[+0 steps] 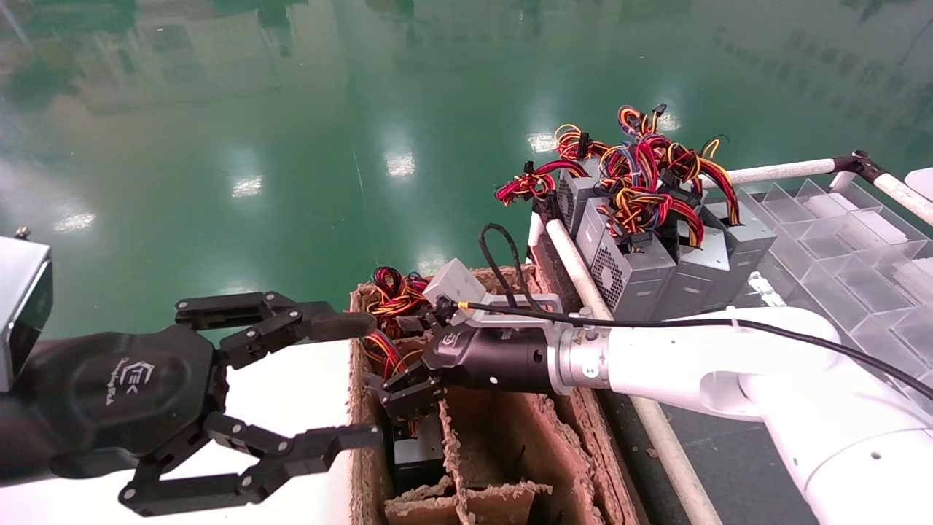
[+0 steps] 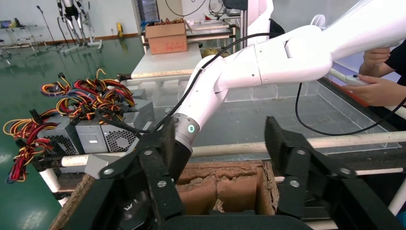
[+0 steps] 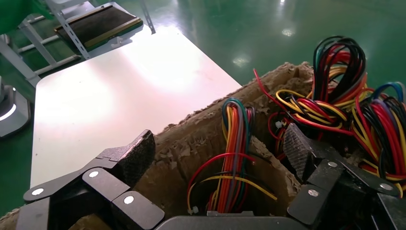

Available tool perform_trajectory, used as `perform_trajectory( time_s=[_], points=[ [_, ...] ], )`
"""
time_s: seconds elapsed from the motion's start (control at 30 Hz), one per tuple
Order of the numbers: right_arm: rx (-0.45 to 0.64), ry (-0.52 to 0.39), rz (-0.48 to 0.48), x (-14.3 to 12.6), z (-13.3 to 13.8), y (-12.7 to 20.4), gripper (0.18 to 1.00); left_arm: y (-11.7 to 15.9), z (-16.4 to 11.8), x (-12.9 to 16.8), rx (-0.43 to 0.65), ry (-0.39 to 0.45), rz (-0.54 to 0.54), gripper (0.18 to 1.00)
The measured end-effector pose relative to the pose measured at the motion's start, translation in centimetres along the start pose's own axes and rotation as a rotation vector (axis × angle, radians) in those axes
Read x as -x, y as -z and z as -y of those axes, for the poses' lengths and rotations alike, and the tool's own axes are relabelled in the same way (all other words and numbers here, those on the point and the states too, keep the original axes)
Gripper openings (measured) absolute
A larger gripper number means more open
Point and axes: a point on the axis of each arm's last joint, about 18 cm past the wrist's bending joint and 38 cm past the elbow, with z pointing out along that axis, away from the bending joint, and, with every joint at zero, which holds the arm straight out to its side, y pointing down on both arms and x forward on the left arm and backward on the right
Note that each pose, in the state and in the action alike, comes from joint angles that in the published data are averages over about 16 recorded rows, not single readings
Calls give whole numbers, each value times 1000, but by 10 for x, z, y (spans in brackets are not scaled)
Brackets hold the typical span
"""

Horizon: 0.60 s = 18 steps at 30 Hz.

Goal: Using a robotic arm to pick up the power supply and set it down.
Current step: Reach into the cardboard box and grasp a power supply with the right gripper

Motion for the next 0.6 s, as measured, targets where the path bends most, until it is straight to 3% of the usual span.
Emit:
perform_trajectory(
  time_s=[0.37,0.6],
  points=[
    [-7,-7,0,-1,-4,-4,875,0,0,0,0,0,0,836],
    [-3,-7,-2,-1,-8,-5,752,0,0,0,0,0,0,927]
  ],
)
